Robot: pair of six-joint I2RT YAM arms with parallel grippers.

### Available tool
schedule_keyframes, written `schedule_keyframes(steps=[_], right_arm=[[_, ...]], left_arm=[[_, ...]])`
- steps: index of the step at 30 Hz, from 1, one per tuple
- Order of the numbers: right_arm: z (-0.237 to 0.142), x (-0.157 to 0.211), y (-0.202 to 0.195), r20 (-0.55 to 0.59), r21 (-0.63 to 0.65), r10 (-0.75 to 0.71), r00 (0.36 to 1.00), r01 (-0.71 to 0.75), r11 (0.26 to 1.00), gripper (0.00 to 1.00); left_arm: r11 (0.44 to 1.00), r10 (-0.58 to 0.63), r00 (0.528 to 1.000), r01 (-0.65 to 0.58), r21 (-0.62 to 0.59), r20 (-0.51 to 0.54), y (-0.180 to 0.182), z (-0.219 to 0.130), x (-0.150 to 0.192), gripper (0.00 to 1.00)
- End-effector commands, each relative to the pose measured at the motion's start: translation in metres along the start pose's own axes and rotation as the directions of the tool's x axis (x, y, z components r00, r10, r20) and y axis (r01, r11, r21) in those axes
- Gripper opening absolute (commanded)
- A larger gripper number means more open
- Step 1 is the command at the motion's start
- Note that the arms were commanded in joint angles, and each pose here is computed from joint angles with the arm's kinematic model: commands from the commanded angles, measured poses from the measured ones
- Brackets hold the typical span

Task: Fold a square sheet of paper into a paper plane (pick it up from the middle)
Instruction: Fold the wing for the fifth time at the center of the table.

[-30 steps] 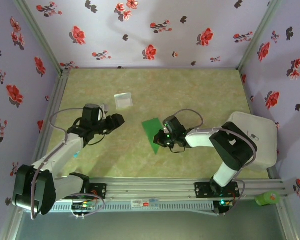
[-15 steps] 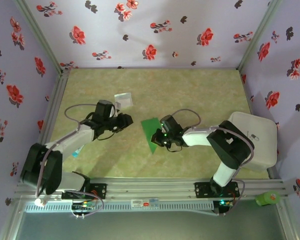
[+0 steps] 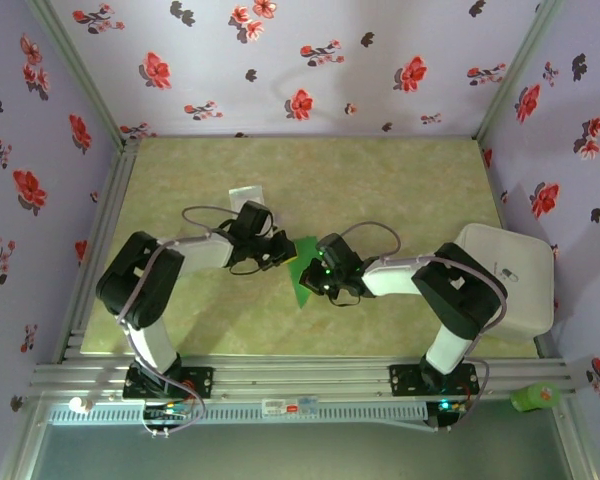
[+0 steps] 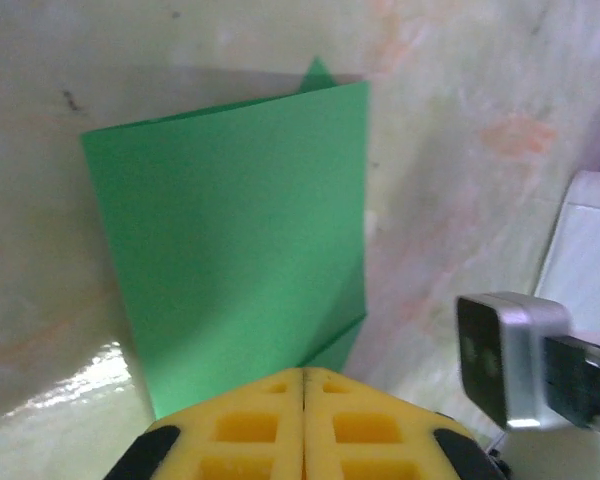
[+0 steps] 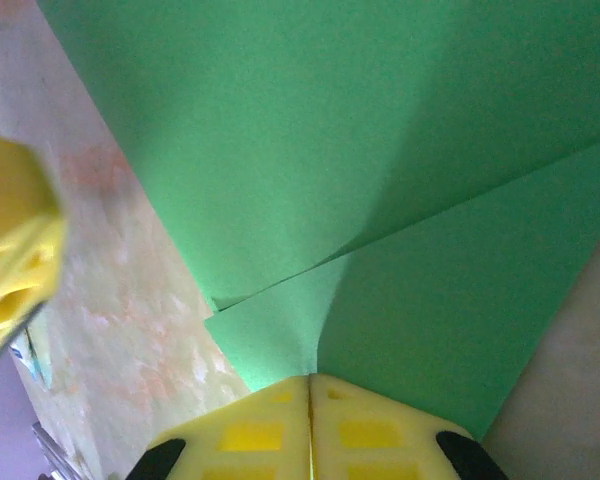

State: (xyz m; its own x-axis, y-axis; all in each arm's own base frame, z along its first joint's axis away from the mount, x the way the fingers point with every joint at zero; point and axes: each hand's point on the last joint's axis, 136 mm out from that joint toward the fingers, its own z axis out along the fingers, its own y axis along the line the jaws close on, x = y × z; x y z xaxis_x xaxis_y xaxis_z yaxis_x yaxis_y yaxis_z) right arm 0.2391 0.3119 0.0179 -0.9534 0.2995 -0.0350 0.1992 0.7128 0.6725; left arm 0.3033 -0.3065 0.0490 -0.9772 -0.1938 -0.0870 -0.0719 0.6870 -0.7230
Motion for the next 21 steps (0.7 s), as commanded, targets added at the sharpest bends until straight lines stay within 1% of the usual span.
schedule_keyframes(steps=[1,5,7,10,13,14,16,19,21], right_arm=[[0.002,0.004,-0.017,0.003,0.051,0.018,1.000,-0.018,0.999,0.09],[-0.003,0.003,-0.005,0.005,0.015,-0.021,1.000,0.021,1.000,0.11],[-0.009,0.001,0.002,0.001,-0.005,-0.046,0.999,0.046,0.999,0.13],[-0.026,-0.011,0.009,0.044,-0.026,-0.068,0.997,0.070,0.997,0.20],[-0.042,-0.026,-0.004,0.082,0.044,-0.071,0.994,0.067,0.997,0.23],[-0.048,-0.032,-0.012,0.096,0.076,-0.066,0.993,0.058,0.995,0.27],[-0.054,-0.040,-0.024,0.116,0.109,-0.038,0.993,0.026,0.994,0.28],[-0.058,-0.050,-0.030,0.124,0.094,0.002,0.992,-0.014,0.995,0.28],[-0.058,-0.054,-0.033,0.132,0.093,0.024,0.991,-0.037,0.995,0.31]], left_arm=[[1.000,-0.010,1.000,0.010,0.030,0.004,-0.010,0.007,-0.008,0.06],[0.999,-0.038,0.999,0.038,-0.019,-0.012,0.010,0.018,-0.006,0.05],[0.998,-0.053,0.998,0.052,-0.037,-0.024,0.018,0.021,-0.003,0.03],[0.995,-0.074,0.997,0.072,-0.071,-0.035,0.033,0.024,0.003,0.02],[0.993,-0.080,0.996,0.076,-0.088,-0.046,0.042,0.024,0.009,0.01],[0.993,-0.079,0.996,0.074,-0.089,-0.046,0.044,0.023,0.010,0.01],[0.994,-0.072,0.996,0.067,-0.090,-0.054,0.046,0.023,0.013,0.01],[0.995,-0.061,0.996,0.056,-0.083,-0.062,0.046,0.021,0.017,0.01],[0.995,-0.055,0.997,0.049,-0.083,-0.063,0.047,0.020,0.018,0.01]])
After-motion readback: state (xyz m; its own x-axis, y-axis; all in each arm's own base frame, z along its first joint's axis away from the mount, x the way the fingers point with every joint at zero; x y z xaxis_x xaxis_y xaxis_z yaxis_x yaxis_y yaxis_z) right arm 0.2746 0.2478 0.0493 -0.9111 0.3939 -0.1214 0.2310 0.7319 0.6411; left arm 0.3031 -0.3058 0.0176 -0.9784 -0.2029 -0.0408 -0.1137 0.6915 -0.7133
